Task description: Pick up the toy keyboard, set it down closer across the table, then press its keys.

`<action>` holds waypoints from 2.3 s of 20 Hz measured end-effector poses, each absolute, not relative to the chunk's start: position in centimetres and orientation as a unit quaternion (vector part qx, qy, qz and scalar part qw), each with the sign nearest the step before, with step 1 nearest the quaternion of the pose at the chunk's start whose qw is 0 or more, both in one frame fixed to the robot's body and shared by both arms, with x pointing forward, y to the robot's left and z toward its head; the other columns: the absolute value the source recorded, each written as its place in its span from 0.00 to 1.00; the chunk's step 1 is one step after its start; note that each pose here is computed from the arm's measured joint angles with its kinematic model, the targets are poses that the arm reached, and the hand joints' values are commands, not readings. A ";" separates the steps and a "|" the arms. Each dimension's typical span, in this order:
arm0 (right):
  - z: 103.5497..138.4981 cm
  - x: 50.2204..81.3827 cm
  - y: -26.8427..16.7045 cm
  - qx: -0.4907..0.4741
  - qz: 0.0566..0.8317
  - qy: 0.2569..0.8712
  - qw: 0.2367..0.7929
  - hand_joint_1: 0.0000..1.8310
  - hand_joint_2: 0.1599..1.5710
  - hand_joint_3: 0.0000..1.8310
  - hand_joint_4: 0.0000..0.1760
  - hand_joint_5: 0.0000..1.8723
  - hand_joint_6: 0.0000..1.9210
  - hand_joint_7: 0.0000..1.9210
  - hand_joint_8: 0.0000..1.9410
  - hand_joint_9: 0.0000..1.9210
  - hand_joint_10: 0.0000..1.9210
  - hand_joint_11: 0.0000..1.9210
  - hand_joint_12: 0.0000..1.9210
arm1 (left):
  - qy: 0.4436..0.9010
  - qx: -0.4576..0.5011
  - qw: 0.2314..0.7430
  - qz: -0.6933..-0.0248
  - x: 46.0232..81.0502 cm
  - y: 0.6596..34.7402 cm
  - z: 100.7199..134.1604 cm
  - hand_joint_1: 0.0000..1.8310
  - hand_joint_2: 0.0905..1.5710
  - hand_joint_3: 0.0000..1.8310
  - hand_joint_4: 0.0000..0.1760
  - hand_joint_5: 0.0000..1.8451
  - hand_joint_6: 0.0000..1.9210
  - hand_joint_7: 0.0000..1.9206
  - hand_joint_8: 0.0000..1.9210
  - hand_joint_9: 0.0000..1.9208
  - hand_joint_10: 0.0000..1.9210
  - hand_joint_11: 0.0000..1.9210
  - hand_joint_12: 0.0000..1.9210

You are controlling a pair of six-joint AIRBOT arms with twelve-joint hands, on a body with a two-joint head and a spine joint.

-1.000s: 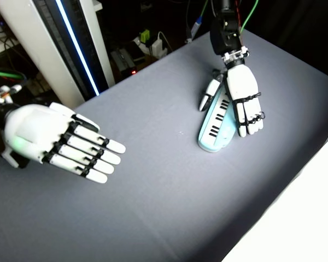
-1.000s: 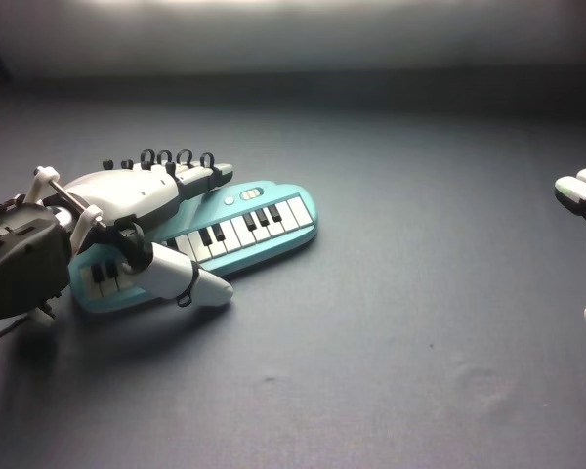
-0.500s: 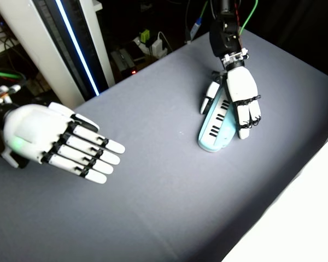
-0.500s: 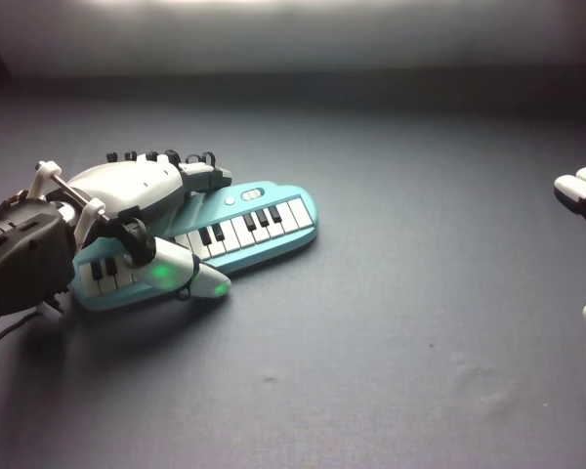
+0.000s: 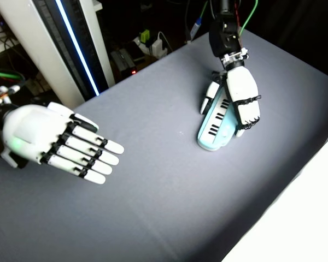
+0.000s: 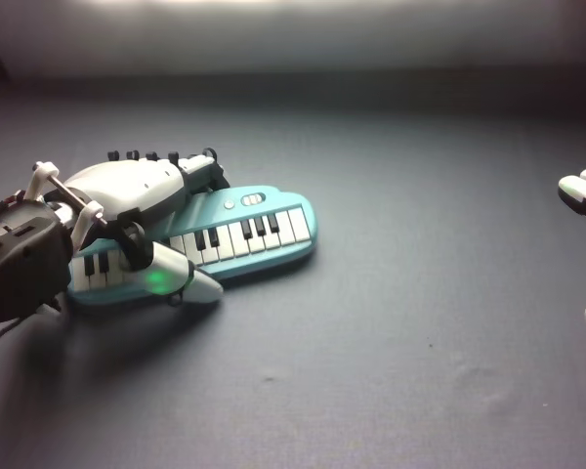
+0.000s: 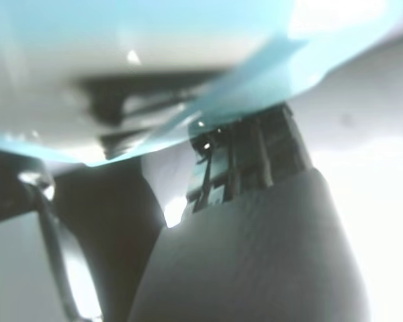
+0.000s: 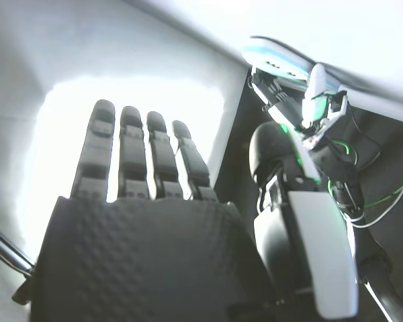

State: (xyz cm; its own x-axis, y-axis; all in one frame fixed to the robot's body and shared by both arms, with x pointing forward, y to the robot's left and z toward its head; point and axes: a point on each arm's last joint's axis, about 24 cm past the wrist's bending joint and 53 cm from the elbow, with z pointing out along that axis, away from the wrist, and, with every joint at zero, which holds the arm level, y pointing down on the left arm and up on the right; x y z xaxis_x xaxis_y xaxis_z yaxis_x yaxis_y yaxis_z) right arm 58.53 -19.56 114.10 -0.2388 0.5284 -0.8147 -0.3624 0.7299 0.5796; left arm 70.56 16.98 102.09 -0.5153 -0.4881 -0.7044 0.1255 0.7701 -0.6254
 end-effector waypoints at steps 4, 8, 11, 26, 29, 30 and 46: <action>114.2 58.6 -19.6 0.063 0.365 0.696 0.615 0.14 0.87 0.00 0.00 0.00 0.00 0.00 0.00 0.00 0.00 0.00 0.00 | 0.806 -0.050 0.482 -0.340 69.5 14.3 104.0 0.69 0.71 0.00 0.00 0.07 0.61 0.10 0.54 0.07 0.70 0.04 0.90; 115.0 58.6 -20.0 0.071 0.373 0.685 0.622 0.15 0.87 0.00 0.00 0.00 0.00 0.00 0.00 0.00 0.00 0.00 0.00 | 0.784 -0.004 0.485 -0.388 68.7 10.1 106.5 0.65 0.70 0.00 0.00 0.08 0.64 0.11 0.59 0.09 0.76 0.11 0.96; 116.0 58.6 -20.4 0.080 0.381 0.672 0.630 0.11 0.89 0.00 0.00 0.00 0.00 0.00 0.00 0.00 0.00 0.00 0.00 | 0.775 0.028 0.470 -0.421 68.0 5.9 107.1 0.68 0.70 0.00 0.00 0.10 0.61 0.07 0.60 0.07 0.73 0.06 0.87; 117.7 58.1 -20.3 0.085 0.414 0.644 0.638 0.00 0.90 0.00 0.16 0.00 0.00 0.00 0.00 0.00 0.00 0.00 0.00 | 0.770 0.096 0.386 -0.498 63.9 -7.3 105.5 0.47 0.76 0.00 0.00 0.13 0.04 0.13 0.00 0.12 0.05 0.00 0.59; 117.7 58.1 -20.1 0.085 0.417 0.644 0.636 0.00 0.90 0.00 0.15 0.00 0.00 0.00 0.00 0.00 0.00 0.00 0.00 | 0.777 0.090 0.387 -0.488 64.6 -7.1 104.8 0.43 0.69 0.00 0.13 0.03 0.00 0.02 0.00 0.03 0.00 0.00 0.47; 117.7 58.0 -20.0 0.083 0.419 0.643 0.636 0.00 0.89 0.00 0.17 0.00 0.00 0.00 0.00 0.00 0.00 0.00 0.00 | 0.778 0.089 0.386 -0.487 64.6 -7.1 104.8 0.42 0.67 0.00 0.19 0.01 0.00 0.00 0.00 0.01 0.00 0.00 0.39; 115.1 57.4 -17.1 0.016 0.405 0.696 0.593 0.00 0.88 0.00 0.16 0.05 0.02 0.00 0.00 0.00 0.00 0.00 0.00 | 0.676 -0.083 0.517 -0.519 66.3 12.2 113.2 0.02 0.96 0.01 0.00 0.10 0.00 0.00 0.00 0.00 0.00 0.00 0.00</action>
State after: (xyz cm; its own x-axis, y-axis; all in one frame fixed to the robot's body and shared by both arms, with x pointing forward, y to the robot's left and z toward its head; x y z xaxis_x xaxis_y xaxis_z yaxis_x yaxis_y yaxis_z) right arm 57.40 -17.12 115.13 -0.2953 0.5029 -0.8123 -0.4575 0.6720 0.5823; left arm 66.28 12.20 113.18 -0.4520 -0.6483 -0.6127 0.4241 0.4481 -0.7870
